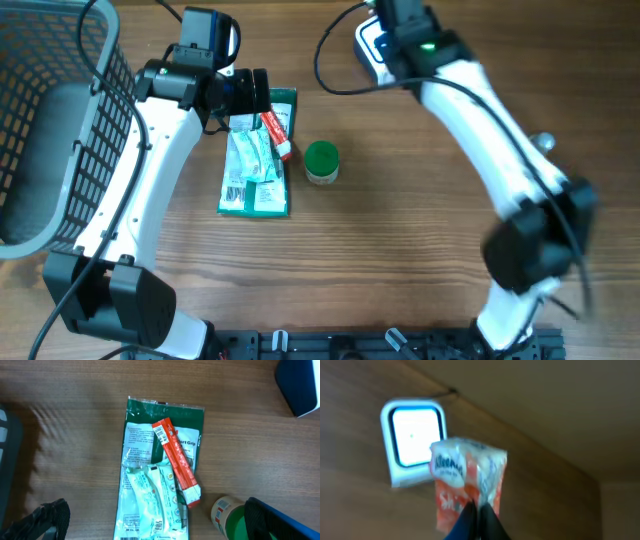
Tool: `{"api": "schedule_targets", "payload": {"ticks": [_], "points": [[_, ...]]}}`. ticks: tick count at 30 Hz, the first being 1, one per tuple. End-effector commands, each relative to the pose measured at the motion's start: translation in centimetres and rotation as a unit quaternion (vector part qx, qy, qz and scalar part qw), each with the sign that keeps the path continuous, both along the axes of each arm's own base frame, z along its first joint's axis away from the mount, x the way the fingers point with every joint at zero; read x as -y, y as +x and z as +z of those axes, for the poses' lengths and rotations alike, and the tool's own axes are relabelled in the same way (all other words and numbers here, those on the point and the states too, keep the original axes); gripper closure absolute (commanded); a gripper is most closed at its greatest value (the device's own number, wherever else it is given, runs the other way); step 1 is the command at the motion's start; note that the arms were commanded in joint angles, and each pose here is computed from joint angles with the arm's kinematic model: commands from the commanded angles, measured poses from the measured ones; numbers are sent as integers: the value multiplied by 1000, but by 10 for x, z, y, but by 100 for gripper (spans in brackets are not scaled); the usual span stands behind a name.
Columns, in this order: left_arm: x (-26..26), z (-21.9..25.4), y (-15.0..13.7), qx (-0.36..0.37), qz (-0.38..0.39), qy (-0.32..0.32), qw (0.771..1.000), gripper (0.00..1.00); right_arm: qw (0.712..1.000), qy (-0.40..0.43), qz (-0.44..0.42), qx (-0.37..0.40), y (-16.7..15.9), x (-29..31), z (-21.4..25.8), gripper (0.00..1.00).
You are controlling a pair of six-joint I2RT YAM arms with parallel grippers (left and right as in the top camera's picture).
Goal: Scan the item barcode
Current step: 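Carry the Kleenex pack right and set it down near the oil bottle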
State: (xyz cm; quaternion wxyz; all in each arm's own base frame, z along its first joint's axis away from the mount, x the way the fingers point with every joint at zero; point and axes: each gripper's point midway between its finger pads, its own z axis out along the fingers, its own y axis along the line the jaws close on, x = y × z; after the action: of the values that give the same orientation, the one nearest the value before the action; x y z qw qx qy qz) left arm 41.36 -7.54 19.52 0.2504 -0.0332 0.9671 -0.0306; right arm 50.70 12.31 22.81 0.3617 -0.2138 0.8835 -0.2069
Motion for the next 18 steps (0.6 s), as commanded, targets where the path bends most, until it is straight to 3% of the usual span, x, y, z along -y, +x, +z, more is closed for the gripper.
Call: {"api": "schedule_targets", "payload": {"ticks": [1, 5, 8, 13, 18], "points": [[-3, -2, 2, -1, 9, 3, 1000, 0, 991, 127, -15, -43, -53, 0, 31, 96], [-3, -2, 2, -1, 9, 3, 1000, 0, 944, 230, -25, -236, -123, -4, -14, 96], [-3, -2, 2, -1, 9, 3, 1000, 0, 915, 246, -68, -312, -151, 6, -57, 96], [-3, -2, 2, -1, 9, 3, 1000, 0, 894, 242, -134, -353, -174, 22, -123, 96], [-3, -2, 2, -1, 9, 3, 1000, 0, 900, 197, -211, -326, -182, 51, -166, 96]]}}
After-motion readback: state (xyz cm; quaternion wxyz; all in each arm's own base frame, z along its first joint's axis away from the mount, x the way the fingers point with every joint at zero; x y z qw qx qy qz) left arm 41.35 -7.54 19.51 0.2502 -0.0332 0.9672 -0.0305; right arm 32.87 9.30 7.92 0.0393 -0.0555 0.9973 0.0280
